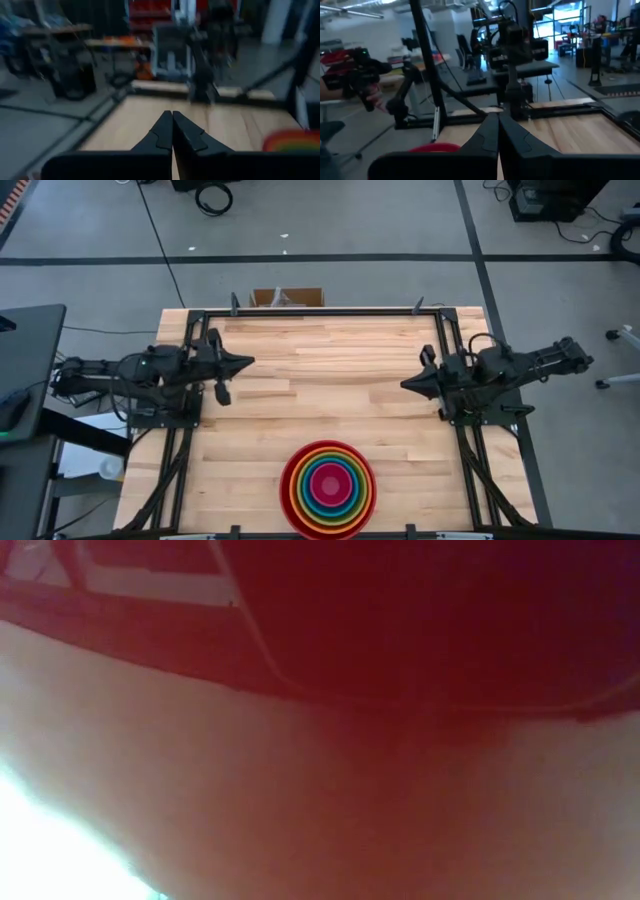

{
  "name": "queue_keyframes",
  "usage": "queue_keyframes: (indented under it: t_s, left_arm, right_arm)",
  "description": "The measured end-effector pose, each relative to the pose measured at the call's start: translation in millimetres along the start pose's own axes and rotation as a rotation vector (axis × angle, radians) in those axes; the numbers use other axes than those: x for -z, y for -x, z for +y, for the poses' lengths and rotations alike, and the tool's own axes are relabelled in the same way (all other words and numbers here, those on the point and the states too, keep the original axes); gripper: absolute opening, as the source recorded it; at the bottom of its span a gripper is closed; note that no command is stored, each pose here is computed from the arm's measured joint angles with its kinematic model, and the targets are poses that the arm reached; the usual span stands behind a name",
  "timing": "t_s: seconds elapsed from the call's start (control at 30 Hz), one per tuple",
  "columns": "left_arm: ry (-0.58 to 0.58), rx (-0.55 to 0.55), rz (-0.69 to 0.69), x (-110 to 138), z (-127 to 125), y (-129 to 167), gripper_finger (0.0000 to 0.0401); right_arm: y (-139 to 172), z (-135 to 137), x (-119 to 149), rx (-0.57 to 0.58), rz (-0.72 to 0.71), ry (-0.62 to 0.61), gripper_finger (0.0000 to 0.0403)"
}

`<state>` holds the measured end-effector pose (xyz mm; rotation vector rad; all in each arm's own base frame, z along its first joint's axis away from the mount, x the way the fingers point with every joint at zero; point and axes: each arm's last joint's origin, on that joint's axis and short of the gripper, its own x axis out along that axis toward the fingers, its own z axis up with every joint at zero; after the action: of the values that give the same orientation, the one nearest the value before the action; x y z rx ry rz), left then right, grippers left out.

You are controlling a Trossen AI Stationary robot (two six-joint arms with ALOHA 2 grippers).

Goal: Nest bowls inside each other
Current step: Return to Home Position

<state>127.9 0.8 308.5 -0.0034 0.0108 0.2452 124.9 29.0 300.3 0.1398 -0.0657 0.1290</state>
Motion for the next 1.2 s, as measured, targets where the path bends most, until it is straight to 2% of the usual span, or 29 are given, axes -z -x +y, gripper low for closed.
queue_keyframes:
  t_s: [0.13,0.23,0.33,0.47,0.63,0.73,0.9,1.03,1.2]
  left_arm:
    - [0.008,0.023,0.053,5,2,8,0.0007]
    - [0.027,0.023,-0.008,11,2,9,0.0007]
    - [0.076,0.026,-0.085,36,1,6,0.0007]
    - [0.154,0.031,-0.134,71,1,3,0.0007]
    - [0.239,0.034,-0.079,93,0,1,0.0007]
    - [0.206,0.055,-0.086,93,0,2,0.0007]
    - [0.053,0.057,-0.149,87,2,10,0.0007]
    - [0.046,0.066,-0.130,88,4,17,0.0007]
    - [0.071,0.150,-0.046,97,3,23,0.0007]
  right_arm:
    - [6,-1,3,0.001,0.042,0.008,0.0007]
    - [6,-1,5,0.000,0.041,0.019,0.0007]
    - [4,-2,16,-0.005,0.007,0.012,0.0007]
    - [2,-5,39,-0.018,-0.056,-0.065,0.0007]
    - [4,-8,65,-0.037,-0.062,-0.147,0.0007]
    - [7,-9,68,-0.036,-0.071,-0.171,0.0007]
    - [17,-9,61,-0.058,-0.136,-0.148,0.0007]
    - [26,-11,62,-0.045,-0.115,-0.117,0.0007]
    - [32,-14,69,0.010,-0.046,-0.081,0.0007]
